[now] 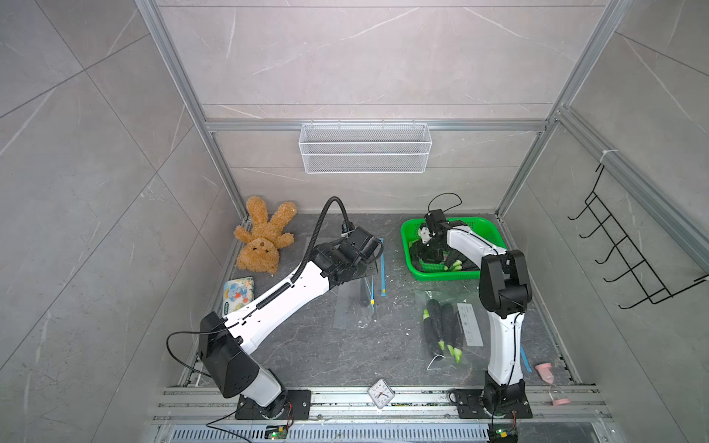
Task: Place the eggplant in a zip-top bag and seal the zipper
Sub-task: Pick up the eggplant from the basket.
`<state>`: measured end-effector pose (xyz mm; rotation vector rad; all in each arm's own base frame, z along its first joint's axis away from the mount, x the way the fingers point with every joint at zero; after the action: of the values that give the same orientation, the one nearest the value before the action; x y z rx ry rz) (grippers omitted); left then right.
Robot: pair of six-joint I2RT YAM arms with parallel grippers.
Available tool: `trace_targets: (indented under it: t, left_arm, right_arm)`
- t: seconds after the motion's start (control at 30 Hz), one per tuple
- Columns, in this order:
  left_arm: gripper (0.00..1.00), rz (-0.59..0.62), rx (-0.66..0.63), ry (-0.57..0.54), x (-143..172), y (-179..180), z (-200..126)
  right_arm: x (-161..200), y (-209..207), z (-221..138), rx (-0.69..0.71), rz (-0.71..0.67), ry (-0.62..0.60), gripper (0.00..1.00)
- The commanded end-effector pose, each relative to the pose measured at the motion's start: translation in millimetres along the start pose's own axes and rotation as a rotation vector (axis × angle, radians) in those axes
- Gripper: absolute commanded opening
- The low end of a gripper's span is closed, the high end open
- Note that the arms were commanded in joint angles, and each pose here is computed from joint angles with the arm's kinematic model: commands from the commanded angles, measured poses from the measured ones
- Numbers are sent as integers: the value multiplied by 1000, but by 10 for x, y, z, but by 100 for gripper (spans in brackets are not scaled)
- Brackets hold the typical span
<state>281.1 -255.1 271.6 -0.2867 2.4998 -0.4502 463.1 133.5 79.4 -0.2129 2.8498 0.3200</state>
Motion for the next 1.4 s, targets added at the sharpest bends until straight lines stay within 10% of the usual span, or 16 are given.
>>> trace_targets:
  t: [0.0,0.5,1.03,1.37]
  left_arm:
    - [0,-29,41,-36,-103,-67,-140]
    - [0,-50,46,-53,-94,19,-240]
    - [0,-31,72,-40,-99,-52,-235]
    - [0,-10,99,-23,-124,-189,-187]
  right_arm:
    - [-1,-106,129,107,-20,19,59]
    - [-68,-132,-85,145,-26,-47,13]
    - [62,-84,-1234,7,9,-241,4]
    - [318,854,-2415,-438,-11,-565,5]
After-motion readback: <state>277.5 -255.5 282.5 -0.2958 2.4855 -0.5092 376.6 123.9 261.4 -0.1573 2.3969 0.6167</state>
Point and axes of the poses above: each gripper's point midway between its finger pads, its own z axis out along the fingers, its own y axis along the line the jaws close on, x = y × z, the point moved 4 cm from there along -z, back along the fingers, and after that the axes turned 6 degrees about -z, right-handed, at the moved point
